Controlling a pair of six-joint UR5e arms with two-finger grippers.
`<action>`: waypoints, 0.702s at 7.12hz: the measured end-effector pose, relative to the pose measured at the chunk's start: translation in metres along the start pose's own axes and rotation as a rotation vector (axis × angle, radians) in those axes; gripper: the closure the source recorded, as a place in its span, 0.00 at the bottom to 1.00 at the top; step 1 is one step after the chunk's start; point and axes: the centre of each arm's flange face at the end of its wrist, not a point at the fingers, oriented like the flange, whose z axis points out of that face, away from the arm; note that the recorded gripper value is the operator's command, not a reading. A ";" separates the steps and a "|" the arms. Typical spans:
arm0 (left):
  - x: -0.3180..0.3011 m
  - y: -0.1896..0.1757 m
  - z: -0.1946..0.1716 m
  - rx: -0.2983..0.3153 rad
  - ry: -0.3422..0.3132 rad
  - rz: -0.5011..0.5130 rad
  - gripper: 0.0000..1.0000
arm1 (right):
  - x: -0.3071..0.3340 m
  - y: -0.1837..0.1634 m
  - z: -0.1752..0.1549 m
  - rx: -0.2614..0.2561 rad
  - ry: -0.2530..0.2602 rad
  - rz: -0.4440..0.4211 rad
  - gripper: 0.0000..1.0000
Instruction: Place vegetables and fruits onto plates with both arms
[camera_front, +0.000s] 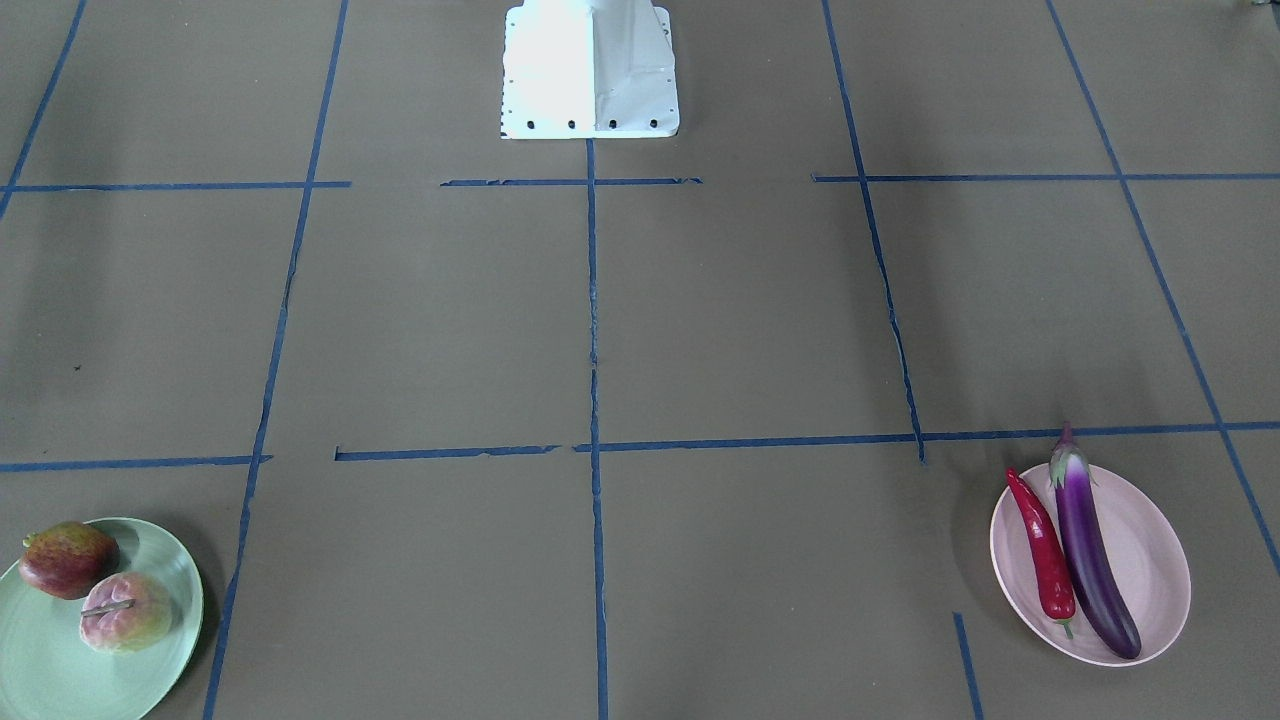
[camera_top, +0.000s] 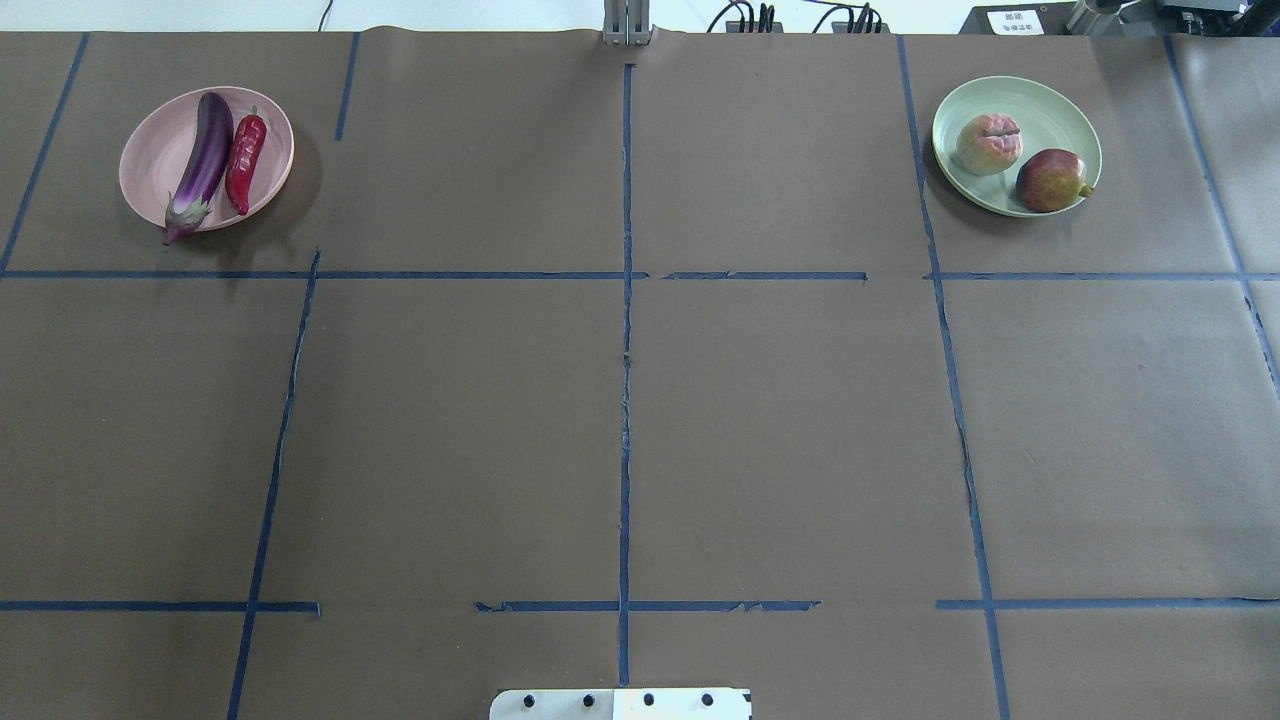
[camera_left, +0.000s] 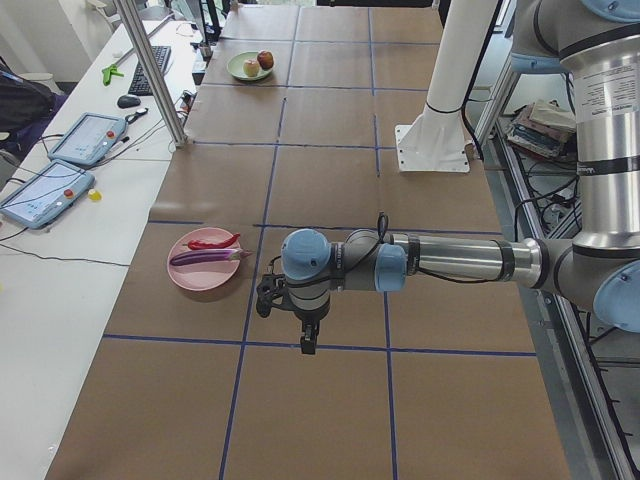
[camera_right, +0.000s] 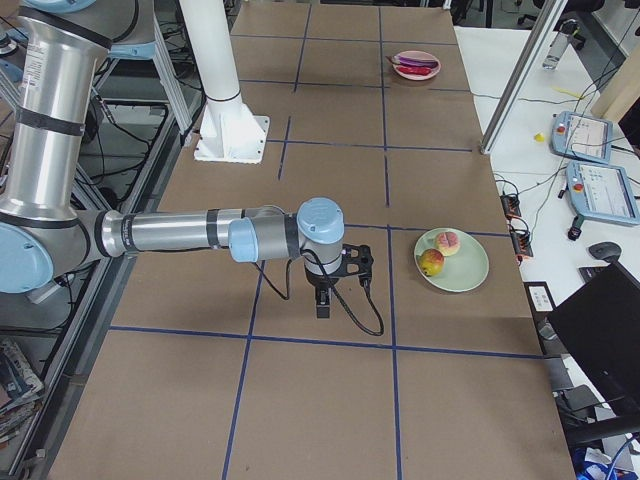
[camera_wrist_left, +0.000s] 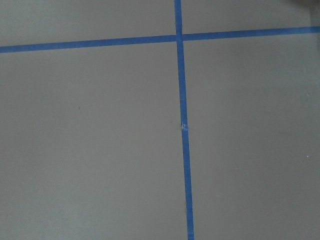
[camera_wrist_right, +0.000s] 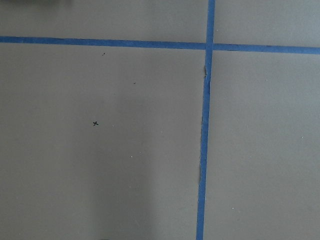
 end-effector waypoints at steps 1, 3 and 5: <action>0.000 0.000 0.000 0.001 0.000 0.001 0.00 | 0.000 0.000 0.000 0.000 0.001 0.000 0.00; 0.002 0.000 -0.002 0.004 -0.001 0.004 0.00 | 0.000 0.000 0.000 0.000 0.003 0.000 0.00; 0.002 0.000 -0.002 0.004 -0.001 0.004 0.00 | 0.000 0.000 0.000 0.001 0.003 -0.001 0.00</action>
